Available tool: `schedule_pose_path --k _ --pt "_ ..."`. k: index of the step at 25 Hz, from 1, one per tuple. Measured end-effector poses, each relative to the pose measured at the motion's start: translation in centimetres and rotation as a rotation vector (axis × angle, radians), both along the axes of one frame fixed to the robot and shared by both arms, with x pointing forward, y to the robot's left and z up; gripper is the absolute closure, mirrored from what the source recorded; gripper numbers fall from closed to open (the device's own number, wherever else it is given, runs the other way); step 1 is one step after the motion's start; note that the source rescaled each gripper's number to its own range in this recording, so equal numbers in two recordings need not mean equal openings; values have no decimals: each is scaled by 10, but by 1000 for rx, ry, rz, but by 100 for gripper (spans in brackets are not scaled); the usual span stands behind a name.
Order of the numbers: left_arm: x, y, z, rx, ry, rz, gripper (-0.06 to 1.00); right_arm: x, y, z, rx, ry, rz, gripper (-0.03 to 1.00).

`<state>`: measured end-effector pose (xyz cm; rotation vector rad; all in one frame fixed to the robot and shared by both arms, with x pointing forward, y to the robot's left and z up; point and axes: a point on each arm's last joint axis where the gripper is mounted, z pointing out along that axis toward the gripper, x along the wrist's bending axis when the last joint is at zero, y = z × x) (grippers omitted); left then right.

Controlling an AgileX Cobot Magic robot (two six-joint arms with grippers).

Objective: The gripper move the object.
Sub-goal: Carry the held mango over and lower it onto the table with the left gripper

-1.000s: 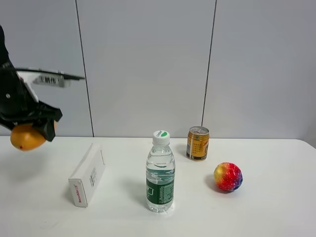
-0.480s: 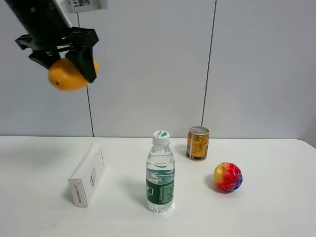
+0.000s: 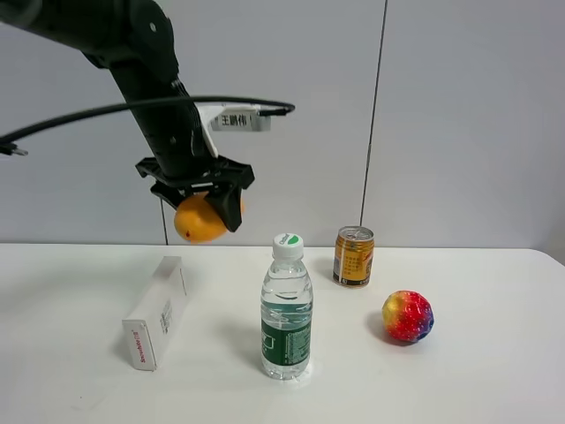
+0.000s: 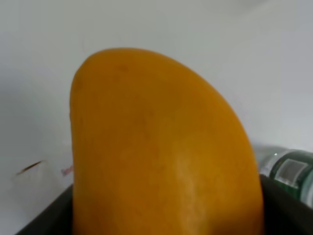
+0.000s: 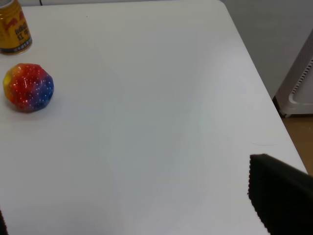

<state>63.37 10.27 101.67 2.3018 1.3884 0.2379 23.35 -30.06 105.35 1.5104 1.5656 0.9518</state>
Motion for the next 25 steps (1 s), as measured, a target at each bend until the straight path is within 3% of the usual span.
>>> schedule_pose_path --k 9,25 --pt "18 -17 -67 40 11 -62 93 0 0 0 0 0 0 -3" --pt "27 -21 -112 120 -21 -233 93 0 0 0 0 0 0 -3"
